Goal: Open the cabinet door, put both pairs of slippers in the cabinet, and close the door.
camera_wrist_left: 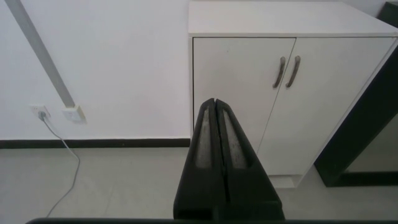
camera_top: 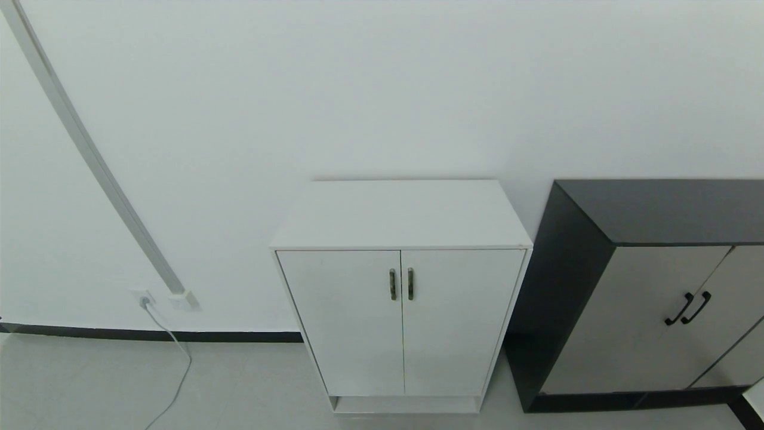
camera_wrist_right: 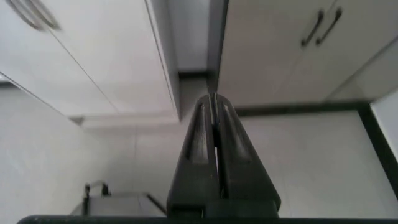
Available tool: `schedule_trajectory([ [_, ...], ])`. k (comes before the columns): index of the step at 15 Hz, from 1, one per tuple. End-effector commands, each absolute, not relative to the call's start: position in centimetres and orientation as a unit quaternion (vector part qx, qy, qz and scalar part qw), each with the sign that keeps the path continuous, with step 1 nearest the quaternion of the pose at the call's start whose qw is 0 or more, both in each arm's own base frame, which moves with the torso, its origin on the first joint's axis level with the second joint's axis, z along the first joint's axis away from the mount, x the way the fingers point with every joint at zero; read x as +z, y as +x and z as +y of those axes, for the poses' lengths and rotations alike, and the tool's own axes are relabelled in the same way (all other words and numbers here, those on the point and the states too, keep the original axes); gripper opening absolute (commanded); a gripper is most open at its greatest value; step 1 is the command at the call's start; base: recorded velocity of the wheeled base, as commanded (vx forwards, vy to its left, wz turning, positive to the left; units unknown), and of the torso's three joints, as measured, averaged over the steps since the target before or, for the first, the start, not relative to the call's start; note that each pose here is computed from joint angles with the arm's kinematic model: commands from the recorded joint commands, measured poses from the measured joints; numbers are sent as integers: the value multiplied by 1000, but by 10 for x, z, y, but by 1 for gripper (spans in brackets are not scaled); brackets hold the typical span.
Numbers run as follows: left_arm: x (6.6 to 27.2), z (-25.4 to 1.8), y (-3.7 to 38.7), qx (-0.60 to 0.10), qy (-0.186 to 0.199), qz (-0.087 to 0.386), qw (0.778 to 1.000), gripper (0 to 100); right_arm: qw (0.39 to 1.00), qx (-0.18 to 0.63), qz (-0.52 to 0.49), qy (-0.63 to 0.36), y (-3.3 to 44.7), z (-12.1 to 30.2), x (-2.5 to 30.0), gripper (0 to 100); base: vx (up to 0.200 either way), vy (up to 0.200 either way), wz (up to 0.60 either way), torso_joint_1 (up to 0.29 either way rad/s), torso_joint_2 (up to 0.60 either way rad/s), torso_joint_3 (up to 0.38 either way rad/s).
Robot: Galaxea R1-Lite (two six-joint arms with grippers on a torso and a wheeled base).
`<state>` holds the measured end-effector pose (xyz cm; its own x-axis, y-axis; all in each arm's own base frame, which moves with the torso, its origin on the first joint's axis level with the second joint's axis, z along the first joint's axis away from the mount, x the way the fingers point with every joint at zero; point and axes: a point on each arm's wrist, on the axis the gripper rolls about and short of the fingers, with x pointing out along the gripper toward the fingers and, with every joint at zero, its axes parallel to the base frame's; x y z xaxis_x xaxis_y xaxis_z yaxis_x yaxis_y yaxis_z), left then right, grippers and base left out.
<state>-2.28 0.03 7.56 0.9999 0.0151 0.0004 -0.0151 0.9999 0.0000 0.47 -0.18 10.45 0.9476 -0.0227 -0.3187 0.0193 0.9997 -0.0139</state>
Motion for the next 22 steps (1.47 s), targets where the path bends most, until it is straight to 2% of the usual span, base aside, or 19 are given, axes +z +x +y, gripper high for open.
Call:
schedule_trajectory([
  [1,76,0,-23,8,0,0,1000,0,996,-4,92,2,-16,-3,89,0,0,0,0,0,0,0],
  [8,76,0,-23,8,0,-1,1000,0,998,28,48,4,-15,-4,78,0,0,0,0,0,0,0],
  [12,76,0,-23,8,0,-1,1000,0,998,-38,51,0,-15,-2,77,0,0,0,0,0,0,0],
  [17,76,0,-23,8,0,-1,1000,0,999,-38,2,0,-23,-2,75,0,0,0,0,0,0,0],
  [22,76,0,-23,8,2,-1,1000,0,999,-37,-1,6,-23,-2,76,0,0,0,0,0,0,0],
])
